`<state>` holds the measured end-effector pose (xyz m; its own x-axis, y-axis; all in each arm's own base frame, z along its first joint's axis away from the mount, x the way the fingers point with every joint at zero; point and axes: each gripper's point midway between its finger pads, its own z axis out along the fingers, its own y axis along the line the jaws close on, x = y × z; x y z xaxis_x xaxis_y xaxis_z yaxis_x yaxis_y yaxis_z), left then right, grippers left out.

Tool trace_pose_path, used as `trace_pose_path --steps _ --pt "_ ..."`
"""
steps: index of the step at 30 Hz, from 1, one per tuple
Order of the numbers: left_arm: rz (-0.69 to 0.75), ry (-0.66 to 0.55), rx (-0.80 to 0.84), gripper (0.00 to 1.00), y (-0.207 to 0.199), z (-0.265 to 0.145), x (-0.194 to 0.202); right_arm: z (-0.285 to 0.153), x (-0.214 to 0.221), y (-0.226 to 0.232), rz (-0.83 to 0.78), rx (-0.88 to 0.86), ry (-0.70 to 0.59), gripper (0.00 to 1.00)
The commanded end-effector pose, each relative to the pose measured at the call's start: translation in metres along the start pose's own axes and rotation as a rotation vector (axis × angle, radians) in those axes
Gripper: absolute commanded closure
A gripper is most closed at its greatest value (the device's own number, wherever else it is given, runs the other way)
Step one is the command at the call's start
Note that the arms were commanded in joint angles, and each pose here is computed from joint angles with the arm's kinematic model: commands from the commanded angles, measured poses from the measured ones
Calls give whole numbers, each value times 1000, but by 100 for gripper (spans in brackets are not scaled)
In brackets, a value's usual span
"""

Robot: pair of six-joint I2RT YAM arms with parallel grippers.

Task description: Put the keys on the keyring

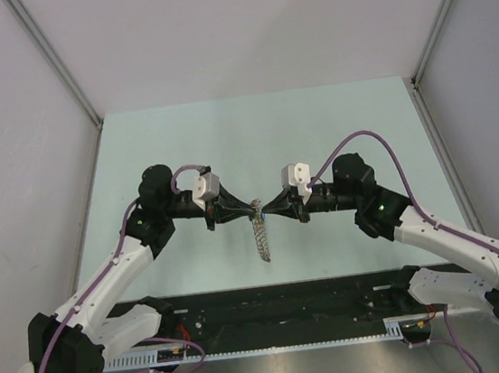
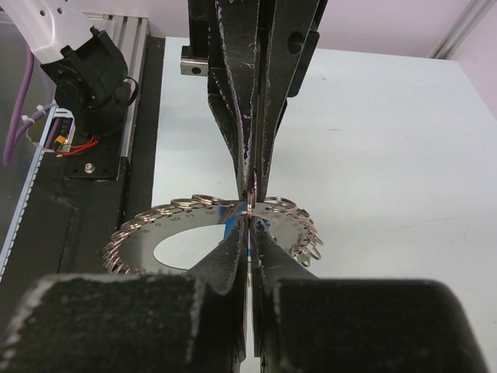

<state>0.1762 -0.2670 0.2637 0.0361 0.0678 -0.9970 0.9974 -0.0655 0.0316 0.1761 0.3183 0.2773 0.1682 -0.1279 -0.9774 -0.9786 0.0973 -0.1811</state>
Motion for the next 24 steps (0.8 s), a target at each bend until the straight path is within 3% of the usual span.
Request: trace_pose_path --steps 1,24 --pt "36 -22 27 100 -5 1 -12 -6 -32 -5 -50 32 -63 100" --pt "45 -25 21 100 -6 1 -14 0 -23 -4 -23 9 -45 100"
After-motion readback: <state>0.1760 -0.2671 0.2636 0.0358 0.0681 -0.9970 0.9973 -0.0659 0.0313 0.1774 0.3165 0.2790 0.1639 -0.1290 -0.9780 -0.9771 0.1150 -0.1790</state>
